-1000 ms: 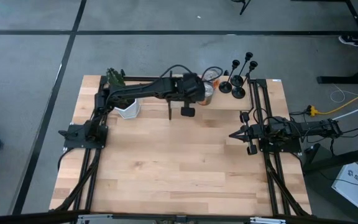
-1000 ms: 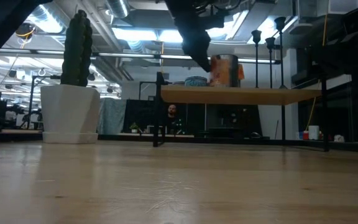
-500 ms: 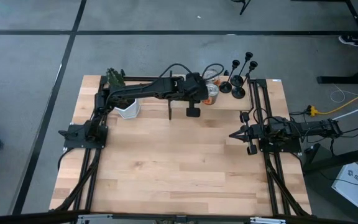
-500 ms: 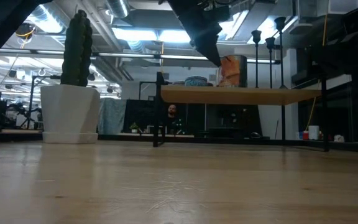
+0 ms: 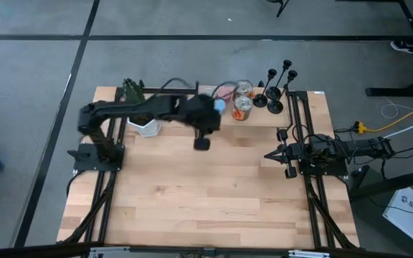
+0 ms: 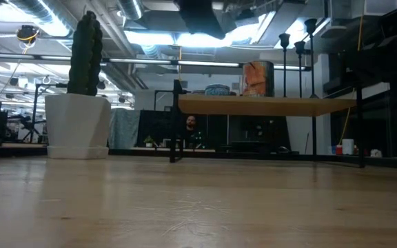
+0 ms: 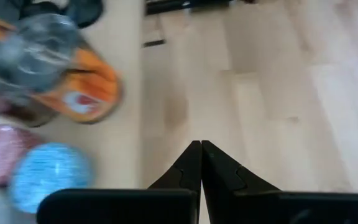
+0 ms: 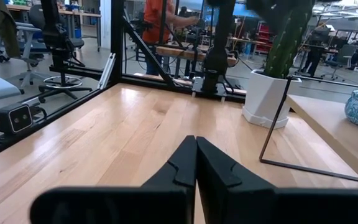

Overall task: Pick & Place candle stick holders
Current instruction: Return to Home Position

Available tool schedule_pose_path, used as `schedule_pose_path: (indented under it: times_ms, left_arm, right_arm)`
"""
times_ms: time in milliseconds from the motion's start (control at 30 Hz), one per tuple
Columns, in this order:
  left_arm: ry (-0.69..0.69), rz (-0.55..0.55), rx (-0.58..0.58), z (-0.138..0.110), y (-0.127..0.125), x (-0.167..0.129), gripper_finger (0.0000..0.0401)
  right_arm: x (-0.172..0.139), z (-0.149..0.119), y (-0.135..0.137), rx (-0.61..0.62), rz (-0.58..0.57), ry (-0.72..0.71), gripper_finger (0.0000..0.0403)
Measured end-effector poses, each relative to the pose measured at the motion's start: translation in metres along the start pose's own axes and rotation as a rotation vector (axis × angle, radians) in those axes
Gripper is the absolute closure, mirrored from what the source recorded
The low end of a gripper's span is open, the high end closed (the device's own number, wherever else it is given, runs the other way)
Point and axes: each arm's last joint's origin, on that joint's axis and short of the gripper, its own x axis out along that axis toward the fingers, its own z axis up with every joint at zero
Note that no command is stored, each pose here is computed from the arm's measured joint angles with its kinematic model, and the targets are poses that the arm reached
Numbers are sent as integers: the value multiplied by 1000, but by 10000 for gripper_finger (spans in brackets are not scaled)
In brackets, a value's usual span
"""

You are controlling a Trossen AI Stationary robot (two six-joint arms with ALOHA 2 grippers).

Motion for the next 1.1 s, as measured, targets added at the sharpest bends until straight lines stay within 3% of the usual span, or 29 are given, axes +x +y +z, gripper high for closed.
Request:
schedule_pose_path:
  times_ms: [267,467,733,900,1100]
  left_arm:
    - [-251,-28,-42,-94,-51,-5,400]
    - [-474,43,-152,-166,-72,-25,399]
    - [-640,49,-233,-250,-96,-33,399]
    - [-710,35,-239,-276,-104,-39,398]
    - [-747,-9,-183,-290,-107,-43,400]
  right_arm:
    - [0,0,0,0,0,0,392]
    - [0,0,0,0,0,0,392]
    - [0,0,0,0,0,0,392]
    - [0,0,0,0,0,0,392]
    - [0,0,0,0,0,0,392]
